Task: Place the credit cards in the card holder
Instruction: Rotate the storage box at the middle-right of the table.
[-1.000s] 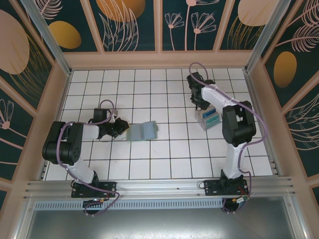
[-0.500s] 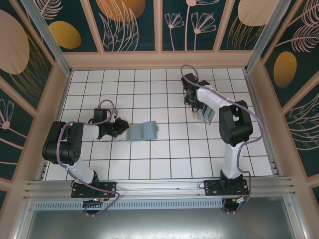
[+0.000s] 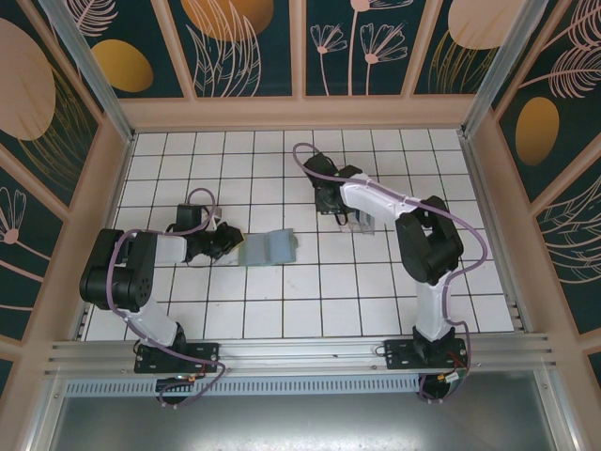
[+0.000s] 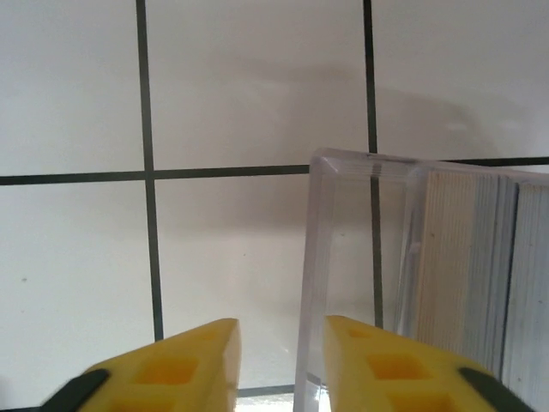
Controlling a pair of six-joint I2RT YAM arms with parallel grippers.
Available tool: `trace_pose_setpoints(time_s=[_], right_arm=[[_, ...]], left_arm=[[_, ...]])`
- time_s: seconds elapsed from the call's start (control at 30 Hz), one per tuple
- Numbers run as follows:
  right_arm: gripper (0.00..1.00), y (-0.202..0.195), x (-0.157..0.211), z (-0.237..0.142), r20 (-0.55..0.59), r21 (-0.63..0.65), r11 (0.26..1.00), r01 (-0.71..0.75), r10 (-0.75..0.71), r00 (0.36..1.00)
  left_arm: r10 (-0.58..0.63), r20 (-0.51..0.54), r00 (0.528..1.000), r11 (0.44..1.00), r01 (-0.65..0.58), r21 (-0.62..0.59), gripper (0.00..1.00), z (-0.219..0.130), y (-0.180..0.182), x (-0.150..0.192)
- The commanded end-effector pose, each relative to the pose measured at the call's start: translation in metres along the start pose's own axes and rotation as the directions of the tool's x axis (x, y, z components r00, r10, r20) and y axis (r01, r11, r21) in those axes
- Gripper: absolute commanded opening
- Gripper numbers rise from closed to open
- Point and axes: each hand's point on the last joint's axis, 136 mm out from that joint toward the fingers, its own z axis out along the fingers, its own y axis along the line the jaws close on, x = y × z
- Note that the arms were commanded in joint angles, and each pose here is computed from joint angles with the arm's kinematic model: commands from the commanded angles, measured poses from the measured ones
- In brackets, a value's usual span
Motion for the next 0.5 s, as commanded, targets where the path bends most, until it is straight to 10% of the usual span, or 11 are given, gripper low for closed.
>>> trace_pose_setpoints(time_s=[0.0,0.47], right_arm=[[0.4,-0.013,-0.017,-0.032,0.067,-0.01,1.0,0.029,-0.028,0.997],[0.48,-0.045,-0.003,-0.007,0.0,0.116,0.991,-0.07,0.071,0.998]], left_arm=[[-0.01,0.021,1.0,1.0,0.01,-0.023,0.14,0.002,0.004,-0.006],[-0.006,0.01,1.0,1.0,0.006,-0.022,0.14,0.003,0.004,-0.006]])
